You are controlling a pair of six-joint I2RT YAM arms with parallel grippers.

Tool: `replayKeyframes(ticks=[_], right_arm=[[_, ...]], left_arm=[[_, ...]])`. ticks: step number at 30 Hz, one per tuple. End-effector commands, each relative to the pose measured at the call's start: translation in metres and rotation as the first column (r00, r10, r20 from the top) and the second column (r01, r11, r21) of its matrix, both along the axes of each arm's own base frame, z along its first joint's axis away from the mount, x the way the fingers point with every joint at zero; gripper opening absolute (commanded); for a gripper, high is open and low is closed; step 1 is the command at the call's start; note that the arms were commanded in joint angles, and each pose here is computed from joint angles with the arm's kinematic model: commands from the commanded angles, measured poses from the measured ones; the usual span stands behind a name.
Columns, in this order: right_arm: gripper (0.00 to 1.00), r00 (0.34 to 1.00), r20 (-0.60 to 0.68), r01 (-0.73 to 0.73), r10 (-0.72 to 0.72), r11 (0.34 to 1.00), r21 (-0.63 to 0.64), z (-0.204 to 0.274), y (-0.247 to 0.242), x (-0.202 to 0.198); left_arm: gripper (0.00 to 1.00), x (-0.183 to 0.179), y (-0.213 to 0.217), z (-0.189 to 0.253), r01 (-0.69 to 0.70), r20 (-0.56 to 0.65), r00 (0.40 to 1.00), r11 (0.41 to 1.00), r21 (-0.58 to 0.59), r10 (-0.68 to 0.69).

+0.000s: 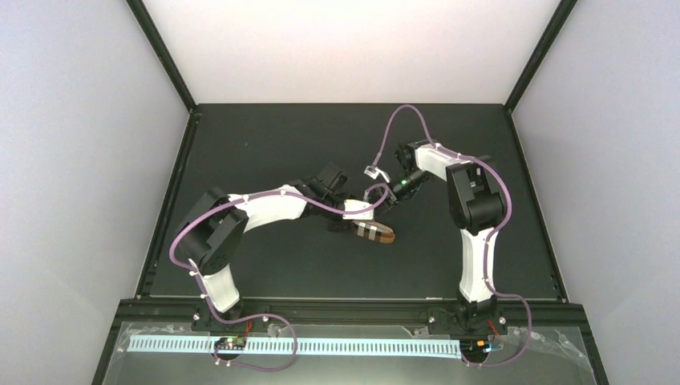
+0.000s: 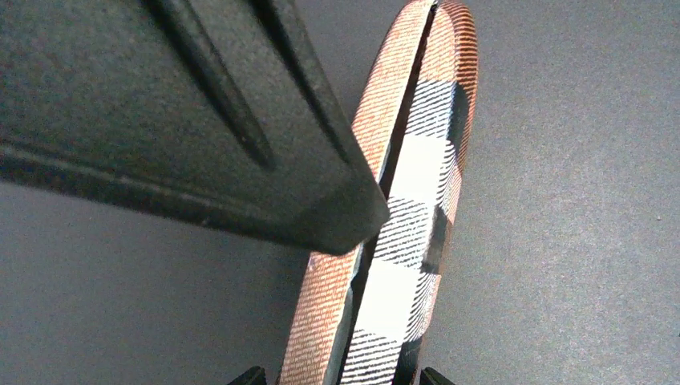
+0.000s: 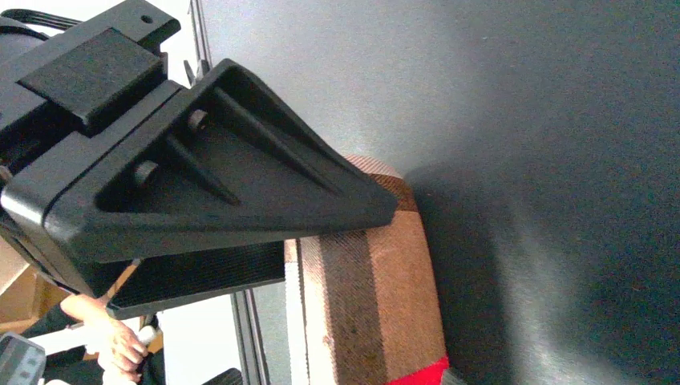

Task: Organize the sunglasses

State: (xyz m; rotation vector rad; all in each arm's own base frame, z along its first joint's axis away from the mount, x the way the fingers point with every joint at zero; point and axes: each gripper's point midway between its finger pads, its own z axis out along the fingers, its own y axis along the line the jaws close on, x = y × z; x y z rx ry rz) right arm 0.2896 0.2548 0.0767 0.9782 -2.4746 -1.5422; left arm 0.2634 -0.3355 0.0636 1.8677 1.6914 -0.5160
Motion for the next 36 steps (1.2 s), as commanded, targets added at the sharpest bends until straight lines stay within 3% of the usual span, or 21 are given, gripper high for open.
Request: replayKeyframes(ticks=[1,15,20,28,36], right_arm=[[0.67,0.997,0.078,-0.001,0.002,1.000,-0.011,0.007,-0.008,0.008],[0.72,0.984,0.169,-0.036,0.049,0.996,-0.081,0.002,-0.028,-0.021],[0.72,0.985,0.167,-0.035,0.051,0.995,-0.092,-0.005,-0.029,-0.021],[0.71,0.982,0.176,-0.050,0.070,0.992,-0.115,-0.013,-0.031,-0.028],[0.55,0.983,0.172,-0.040,0.065,0.988,-0.147,-0.024,-0.029,-0.025]], left_arm=[[0.49,0.001,-0.003,0.006,0.000,-0.034,0.999,1.000,-0.029,-0.001],[0.29,0.003,-0.006,0.012,-0.064,-0.135,0.990,0.994,-0.086,0.052],[0.28,0.008,-0.005,0.019,-0.095,-0.175,0.982,0.989,-0.114,0.074],[0.38,0.020,-0.001,0.024,-0.151,-0.232,0.965,0.980,-0.131,0.118],[0.55,0.030,0.004,0.026,-0.192,-0.247,0.957,0.972,-0.134,0.155]])
